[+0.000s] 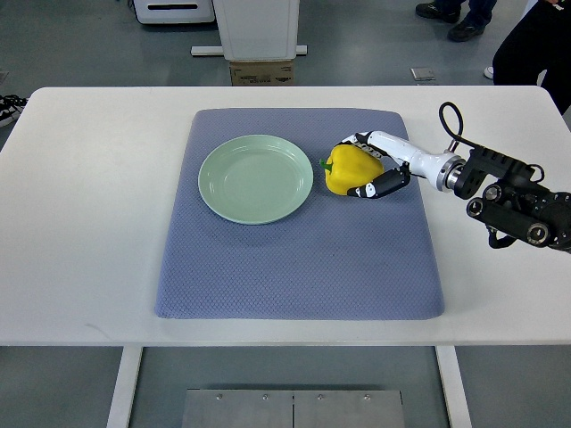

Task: Place yellow pepper on plate with right hand
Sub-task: 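Close the right hand fingers around the yellow pepper, then lift and carry the pepper with the right hand over the plate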

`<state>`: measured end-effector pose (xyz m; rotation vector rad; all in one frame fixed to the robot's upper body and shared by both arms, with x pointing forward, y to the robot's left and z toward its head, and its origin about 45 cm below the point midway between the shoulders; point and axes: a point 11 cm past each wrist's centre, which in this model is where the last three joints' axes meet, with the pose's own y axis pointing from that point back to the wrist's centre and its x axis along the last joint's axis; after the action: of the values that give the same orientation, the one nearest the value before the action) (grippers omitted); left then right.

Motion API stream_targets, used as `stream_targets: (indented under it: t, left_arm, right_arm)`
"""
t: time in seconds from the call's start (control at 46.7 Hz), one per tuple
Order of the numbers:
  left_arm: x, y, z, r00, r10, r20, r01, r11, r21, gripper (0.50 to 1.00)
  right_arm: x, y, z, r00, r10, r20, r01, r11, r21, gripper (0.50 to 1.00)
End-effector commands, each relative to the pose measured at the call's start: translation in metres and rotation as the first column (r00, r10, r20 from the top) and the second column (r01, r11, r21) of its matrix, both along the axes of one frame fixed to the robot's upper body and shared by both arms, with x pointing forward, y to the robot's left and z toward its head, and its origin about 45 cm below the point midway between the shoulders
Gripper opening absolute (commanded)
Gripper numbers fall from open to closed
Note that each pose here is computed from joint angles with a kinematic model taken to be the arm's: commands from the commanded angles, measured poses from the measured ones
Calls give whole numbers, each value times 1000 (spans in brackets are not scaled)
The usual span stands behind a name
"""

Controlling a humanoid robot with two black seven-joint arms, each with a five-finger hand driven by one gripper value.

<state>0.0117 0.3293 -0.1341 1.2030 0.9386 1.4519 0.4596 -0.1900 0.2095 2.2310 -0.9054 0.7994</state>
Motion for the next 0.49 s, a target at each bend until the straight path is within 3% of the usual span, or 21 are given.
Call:
stream_targets:
  t: [0.0, 0.471]
  left_arm:
    - [1, 0, 0, 1000, 0, 2, 0, 1000, 0, 1000]
    - [0, 0, 0, 1000, 0, 0, 0, 1000, 0, 1000]
  right_arm:
    - [5, 1, 8, 1000, -13, 14, 13, 1000, 2, 500]
    - [16, 73, 42, 998, 36, 45, -37, 999, 30, 500]
